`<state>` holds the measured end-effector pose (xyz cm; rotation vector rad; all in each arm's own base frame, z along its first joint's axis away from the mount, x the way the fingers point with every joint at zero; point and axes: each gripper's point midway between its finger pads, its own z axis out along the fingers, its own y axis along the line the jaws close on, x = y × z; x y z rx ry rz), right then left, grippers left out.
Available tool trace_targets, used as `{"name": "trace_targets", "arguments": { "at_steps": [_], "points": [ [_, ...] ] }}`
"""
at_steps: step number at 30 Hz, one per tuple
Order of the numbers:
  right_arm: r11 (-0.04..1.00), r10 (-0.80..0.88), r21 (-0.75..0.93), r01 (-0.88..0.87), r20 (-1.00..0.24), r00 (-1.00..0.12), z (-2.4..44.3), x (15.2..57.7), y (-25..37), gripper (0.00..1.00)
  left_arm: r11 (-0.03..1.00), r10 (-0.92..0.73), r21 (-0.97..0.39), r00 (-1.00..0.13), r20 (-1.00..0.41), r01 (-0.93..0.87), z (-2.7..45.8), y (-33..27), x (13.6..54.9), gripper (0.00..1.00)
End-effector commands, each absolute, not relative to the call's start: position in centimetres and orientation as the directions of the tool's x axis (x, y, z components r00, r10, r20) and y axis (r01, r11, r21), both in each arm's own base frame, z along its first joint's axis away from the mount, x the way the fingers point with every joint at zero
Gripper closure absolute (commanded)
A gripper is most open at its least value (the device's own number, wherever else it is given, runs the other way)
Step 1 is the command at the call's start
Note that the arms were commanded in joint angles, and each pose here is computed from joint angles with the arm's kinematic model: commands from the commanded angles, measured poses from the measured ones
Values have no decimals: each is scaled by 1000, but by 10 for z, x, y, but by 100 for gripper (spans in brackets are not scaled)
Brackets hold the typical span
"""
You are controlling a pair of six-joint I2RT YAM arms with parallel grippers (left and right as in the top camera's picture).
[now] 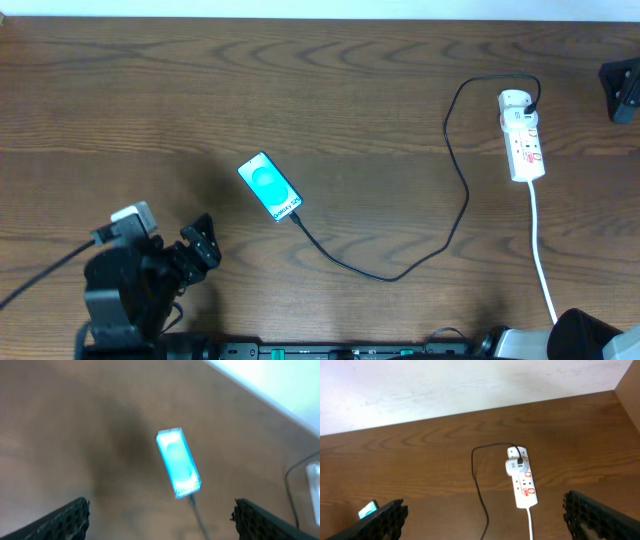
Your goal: Plug charger to phone and switch on socket
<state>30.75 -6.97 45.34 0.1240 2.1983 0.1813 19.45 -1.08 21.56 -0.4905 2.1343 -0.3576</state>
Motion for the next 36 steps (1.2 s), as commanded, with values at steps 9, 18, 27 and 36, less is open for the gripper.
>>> {"name": "trace_targets", "arguments": {
  "at_steps": [9,18,27,36],
  "points": [
    [987,133,160,6,-801,-584,457,304,-65,1,897,-440,-443,-123,-889,-6,226,-6,236,8],
    [987,133,160,6,-801,-584,457,304,-65,1,906,-424,-422,72,-903,45,222,1,241,8],
    [987,133,160,6,-801,-584,457,304,-65,1,910,-416,-415,-63,-907,-23,172,2,242,8],
    [987,133,160,6,-801,-584,457,304,-65,1,910,-414,-404,-207,-886,-91,133,2,236,8]
  ]
}}
